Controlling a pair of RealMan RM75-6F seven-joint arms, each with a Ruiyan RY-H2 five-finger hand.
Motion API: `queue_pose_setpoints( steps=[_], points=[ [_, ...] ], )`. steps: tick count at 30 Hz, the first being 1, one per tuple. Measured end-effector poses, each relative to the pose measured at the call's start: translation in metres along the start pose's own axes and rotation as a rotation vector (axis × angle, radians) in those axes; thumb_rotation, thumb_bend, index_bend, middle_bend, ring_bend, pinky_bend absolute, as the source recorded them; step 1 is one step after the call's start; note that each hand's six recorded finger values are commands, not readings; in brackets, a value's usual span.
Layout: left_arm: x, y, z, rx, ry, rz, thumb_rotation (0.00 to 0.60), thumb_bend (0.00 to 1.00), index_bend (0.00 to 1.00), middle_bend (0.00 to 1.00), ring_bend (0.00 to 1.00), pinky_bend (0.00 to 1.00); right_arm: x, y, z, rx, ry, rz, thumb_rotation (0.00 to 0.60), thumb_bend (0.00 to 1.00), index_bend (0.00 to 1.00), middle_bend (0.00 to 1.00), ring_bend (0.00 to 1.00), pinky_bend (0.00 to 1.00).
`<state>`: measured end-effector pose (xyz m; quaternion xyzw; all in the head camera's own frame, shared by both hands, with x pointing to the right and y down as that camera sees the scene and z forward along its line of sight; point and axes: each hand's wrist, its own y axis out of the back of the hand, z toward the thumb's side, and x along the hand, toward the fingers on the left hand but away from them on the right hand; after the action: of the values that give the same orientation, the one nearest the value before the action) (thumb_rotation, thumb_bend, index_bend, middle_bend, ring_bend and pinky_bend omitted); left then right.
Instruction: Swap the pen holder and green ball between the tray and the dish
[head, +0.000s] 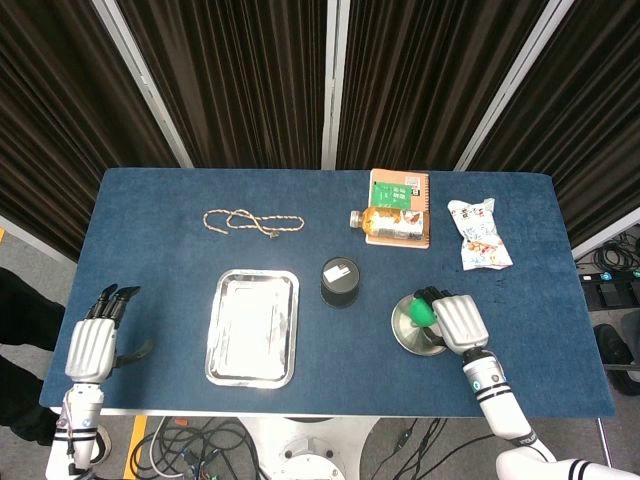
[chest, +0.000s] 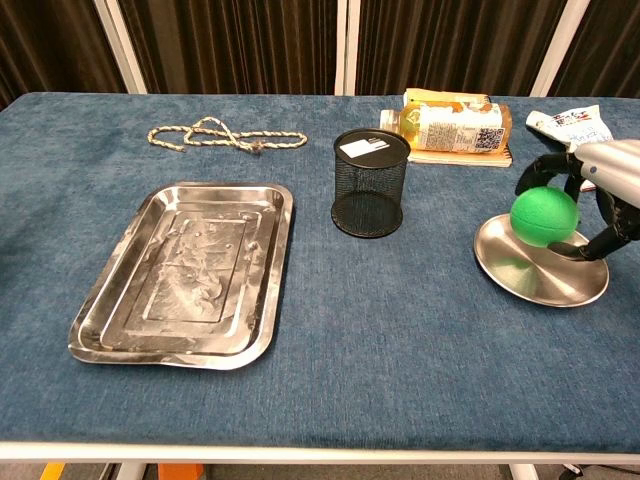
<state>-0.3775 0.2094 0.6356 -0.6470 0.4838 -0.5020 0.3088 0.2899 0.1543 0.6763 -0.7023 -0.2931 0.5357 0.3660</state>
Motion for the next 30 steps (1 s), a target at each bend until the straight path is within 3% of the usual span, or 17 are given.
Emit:
queue_pose_setpoints(
  steps=[7,12,24,30],
  points=[
    [-0.006,0.004,-0.006,0.004,0.013,0.007,0.600,0.13,0.15,0.15,0.07,0.24,0.006,0.015,0.051,0.002,0.182,-0.017,0.600,0.32,0.52,0.45,0.43,0.60],
    [-0.009,0.003,-0.010,0.005,0.020,-0.004,0.600,0.13,0.15,0.15,0.07,0.24,0.005,0.003,0.084,0.027,0.275,0.028,0.600,0.32,0.52,0.45,0.43,0.60],
    [-0.020,-0.004,-0.020,0.005,0.045,-0.057,0.600,0.13,0.15,0.15,0.07,0.23,-0.017,-0.031,0.126,0.029,0.338,0.115,0.600,0.32,0.49,0.44,0.43,0.57],
    [-0.020,-0.006,-0.023,0.001,0.050,-0.060,0.600,0.13,0.15,0.15,0.07,0.22,-0.021,-0.033,0.133,0.031,0.352,0.123,0.600,0.27,0.42,0.41,0.39,0.52]
  ],
)
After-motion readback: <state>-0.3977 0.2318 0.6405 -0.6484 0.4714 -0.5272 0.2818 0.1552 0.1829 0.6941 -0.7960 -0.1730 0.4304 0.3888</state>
